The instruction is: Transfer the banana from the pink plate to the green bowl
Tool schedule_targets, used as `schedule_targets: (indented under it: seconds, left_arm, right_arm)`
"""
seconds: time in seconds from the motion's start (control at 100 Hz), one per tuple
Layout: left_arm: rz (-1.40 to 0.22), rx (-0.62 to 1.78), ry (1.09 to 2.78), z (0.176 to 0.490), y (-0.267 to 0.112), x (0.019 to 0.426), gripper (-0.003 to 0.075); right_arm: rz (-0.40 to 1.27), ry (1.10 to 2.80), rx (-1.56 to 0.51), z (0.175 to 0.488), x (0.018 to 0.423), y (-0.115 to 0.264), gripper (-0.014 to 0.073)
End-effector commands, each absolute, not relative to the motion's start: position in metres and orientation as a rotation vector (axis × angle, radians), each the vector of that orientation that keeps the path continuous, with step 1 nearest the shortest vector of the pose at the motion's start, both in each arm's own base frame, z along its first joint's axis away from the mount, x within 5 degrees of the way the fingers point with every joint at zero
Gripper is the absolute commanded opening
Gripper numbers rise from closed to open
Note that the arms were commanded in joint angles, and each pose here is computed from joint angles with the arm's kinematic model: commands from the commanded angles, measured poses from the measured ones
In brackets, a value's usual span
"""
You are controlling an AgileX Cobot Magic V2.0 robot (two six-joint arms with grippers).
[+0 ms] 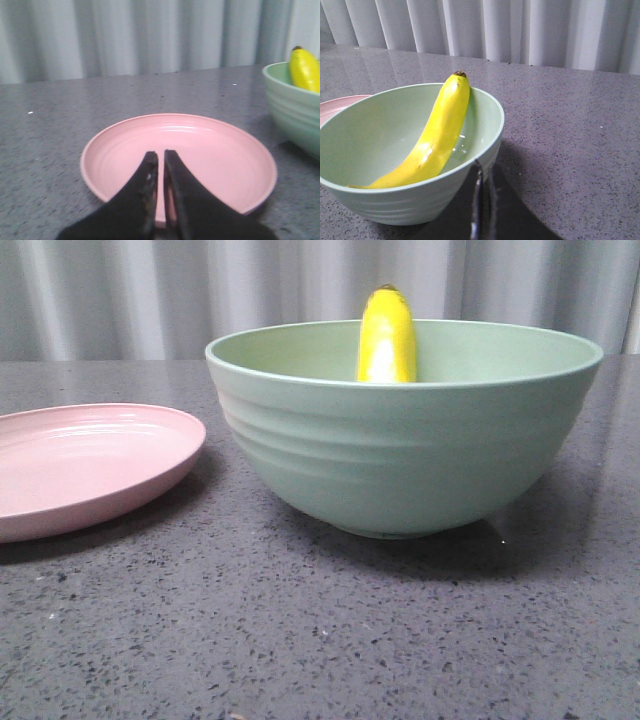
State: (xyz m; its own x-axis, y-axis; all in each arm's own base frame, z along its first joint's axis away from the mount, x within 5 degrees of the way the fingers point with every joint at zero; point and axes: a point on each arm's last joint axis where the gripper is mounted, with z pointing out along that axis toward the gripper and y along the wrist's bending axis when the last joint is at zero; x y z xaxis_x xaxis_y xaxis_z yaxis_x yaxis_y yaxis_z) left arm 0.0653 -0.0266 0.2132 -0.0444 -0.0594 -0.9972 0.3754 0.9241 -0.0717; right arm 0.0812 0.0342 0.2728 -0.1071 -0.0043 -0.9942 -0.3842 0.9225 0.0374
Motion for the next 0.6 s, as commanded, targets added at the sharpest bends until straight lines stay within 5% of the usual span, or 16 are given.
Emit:
schedule_targets:
  seconds: [0.0,0.59]
  left_arm:
    - [-0.302,0.173,1.477,0.22,-0.02,0.064,-0.002]
    - [-0.098,0.045,1.721,0.188,-0.005,0.053,-0.002]
  right_arm:
    - [0.327,1.551,-0.297,0.289,0.081,0.034,-0.007]
    - [0.327,1.551,-0.297,0.289,0.081,0.034,-0.007]
